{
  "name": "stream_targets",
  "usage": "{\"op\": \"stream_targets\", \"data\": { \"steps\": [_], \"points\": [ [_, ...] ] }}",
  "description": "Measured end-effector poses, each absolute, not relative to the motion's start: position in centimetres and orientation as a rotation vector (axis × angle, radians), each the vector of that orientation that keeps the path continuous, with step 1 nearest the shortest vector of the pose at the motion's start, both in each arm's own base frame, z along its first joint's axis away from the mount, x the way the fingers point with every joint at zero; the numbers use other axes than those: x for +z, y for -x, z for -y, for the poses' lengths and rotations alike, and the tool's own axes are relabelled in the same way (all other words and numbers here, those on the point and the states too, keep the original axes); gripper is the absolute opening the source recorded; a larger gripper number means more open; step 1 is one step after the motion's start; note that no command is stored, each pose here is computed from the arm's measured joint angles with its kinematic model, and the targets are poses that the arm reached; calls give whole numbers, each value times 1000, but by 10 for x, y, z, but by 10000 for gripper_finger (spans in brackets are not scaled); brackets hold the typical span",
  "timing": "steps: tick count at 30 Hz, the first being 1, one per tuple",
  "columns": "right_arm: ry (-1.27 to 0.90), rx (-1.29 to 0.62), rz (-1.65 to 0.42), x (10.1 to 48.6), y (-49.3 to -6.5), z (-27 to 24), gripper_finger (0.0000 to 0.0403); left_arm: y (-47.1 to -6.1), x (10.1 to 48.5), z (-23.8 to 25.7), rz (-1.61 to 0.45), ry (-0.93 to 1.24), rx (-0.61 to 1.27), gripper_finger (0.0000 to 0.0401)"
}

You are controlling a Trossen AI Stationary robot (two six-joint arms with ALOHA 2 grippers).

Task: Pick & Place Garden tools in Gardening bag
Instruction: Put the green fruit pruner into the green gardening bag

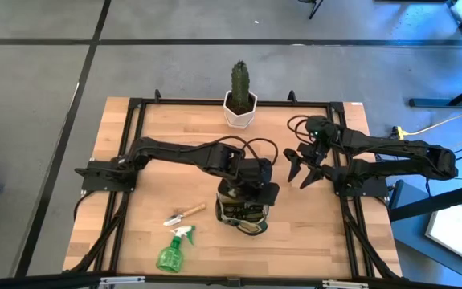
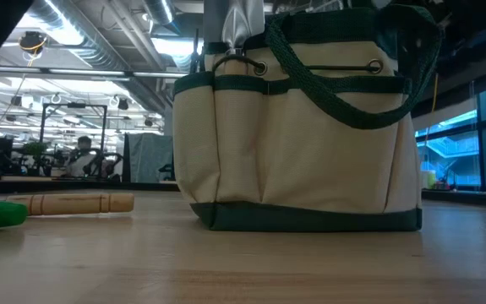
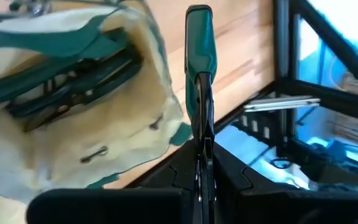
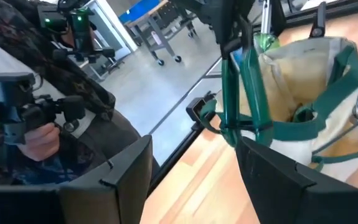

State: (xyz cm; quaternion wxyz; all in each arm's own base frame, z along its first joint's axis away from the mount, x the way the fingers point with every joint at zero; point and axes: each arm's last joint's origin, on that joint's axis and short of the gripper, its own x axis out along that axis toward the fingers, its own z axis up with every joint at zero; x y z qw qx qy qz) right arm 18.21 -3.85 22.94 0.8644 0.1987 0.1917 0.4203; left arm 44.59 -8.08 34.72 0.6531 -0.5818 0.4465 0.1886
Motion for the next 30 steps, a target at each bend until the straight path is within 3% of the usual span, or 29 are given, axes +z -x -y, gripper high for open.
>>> {"op": "stream_targets", "data": {
  "steps": [13, 30],
  "points": [
    [-410, 880, -411, 229, -182, 36, 234, -442, 329, 77, -1198, 1352, 506, 16],
    [-388, 869, -412, 228, -183, 34, 234, -462, 309, 60, -1226, 1413, 436, 16]
  ]
}}
